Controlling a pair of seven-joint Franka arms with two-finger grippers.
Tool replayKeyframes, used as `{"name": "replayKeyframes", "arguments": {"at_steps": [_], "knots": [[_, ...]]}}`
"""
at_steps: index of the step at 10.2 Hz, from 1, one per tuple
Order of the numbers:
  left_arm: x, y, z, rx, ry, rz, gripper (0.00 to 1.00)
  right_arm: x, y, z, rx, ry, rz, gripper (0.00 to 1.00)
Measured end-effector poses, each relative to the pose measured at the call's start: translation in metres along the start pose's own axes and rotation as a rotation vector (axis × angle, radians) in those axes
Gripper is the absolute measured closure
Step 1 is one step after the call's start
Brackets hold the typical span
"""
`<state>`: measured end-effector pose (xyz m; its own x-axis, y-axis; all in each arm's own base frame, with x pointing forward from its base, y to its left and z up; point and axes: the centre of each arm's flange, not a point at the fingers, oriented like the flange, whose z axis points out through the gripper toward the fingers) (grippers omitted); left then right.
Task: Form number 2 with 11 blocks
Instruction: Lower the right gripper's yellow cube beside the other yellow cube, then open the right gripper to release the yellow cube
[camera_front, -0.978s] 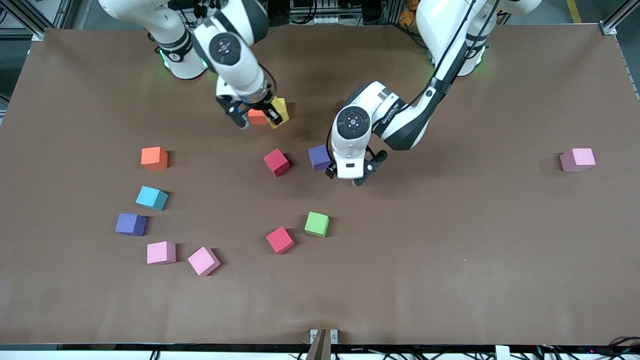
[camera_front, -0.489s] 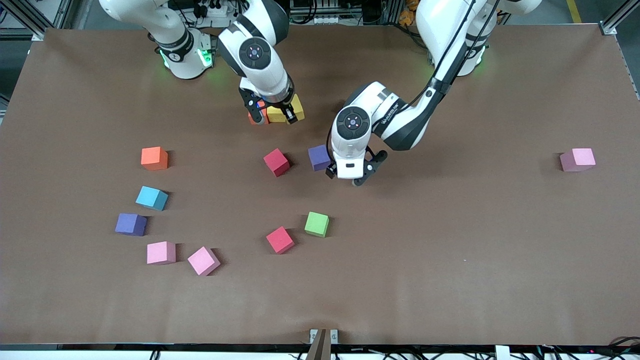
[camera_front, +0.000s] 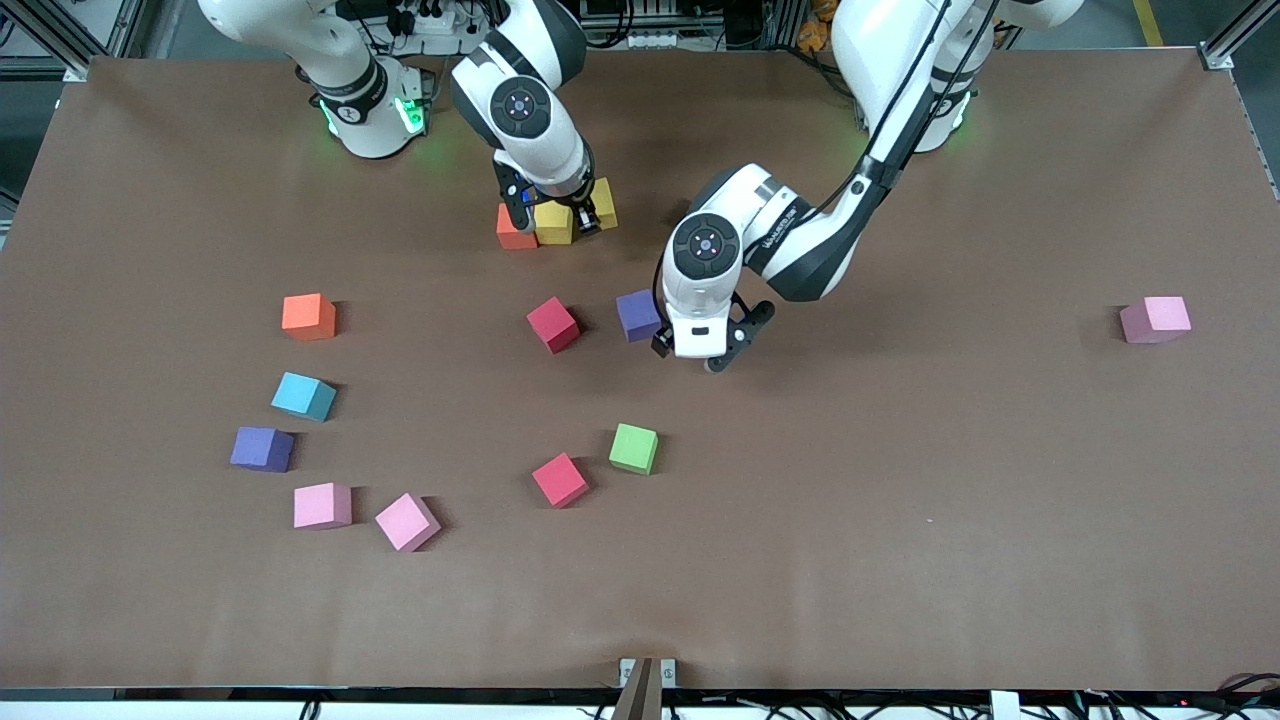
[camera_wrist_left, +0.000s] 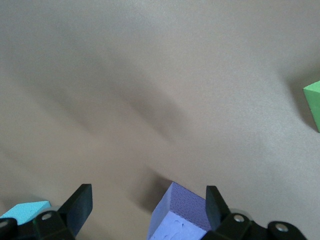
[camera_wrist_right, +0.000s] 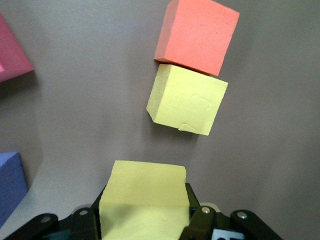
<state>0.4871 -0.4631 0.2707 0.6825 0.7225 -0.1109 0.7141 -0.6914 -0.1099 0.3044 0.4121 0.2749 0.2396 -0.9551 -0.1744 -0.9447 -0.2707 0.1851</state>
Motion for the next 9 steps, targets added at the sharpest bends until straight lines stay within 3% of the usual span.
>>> {"name": "replayKeyframes", "arguments": {"at_steps": [9], "knots": [[0.001,0.0,0.006,0.009,0.017,0.01,0.0,-0.003,0.016,0.053,0.009,0.002,0.063,0.41]]}}
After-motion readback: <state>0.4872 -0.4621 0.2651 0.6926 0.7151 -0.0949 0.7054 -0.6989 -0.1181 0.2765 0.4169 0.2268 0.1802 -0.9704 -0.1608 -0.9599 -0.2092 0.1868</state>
